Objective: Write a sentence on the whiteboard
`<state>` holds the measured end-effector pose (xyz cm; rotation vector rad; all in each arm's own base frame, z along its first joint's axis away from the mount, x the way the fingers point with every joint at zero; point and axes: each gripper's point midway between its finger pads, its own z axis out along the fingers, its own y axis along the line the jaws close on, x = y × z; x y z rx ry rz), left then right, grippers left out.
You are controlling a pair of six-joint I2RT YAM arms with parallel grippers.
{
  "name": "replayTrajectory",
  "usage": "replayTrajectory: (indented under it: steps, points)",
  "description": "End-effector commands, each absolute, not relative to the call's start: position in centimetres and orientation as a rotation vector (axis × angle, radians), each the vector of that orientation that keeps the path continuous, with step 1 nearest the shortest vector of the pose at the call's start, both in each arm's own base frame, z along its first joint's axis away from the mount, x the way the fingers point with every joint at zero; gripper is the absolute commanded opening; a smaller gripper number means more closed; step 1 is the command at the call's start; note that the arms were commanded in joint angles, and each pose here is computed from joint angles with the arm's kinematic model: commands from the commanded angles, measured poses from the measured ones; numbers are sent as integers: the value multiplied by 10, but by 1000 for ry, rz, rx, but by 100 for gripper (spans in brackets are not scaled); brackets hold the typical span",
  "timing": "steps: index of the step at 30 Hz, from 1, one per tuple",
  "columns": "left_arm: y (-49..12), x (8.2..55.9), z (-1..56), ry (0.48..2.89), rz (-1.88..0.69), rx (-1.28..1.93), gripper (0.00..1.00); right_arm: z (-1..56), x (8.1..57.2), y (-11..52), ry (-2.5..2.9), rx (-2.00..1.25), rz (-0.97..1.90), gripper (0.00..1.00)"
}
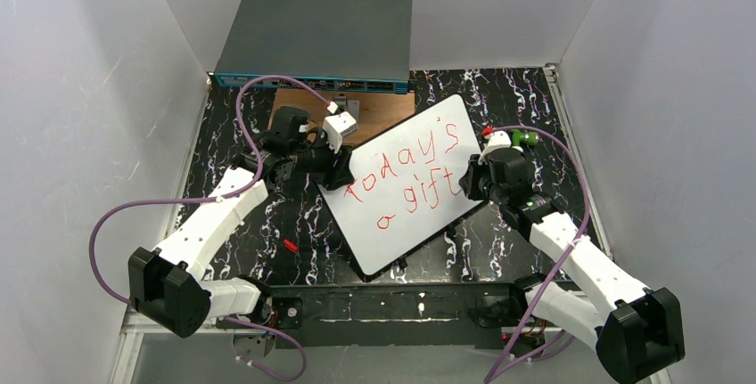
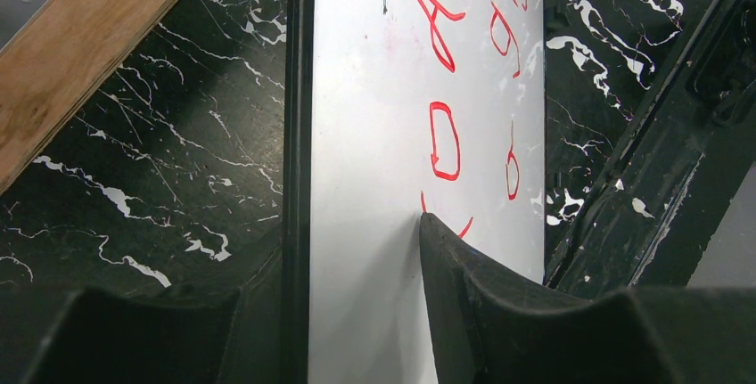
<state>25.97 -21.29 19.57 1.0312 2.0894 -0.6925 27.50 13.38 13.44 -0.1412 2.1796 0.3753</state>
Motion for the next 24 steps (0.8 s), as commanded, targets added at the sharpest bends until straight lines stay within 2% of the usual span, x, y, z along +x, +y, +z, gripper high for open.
replayTrajectory:
  steps: [1,24]
  points:
    - [-222,248,198,2013,-718,1164,0,155,291,131,2127,-136,338,1]
    - [-221,248,199,2014,-709,1161,0,181,301,134,2068,-159,337,1]
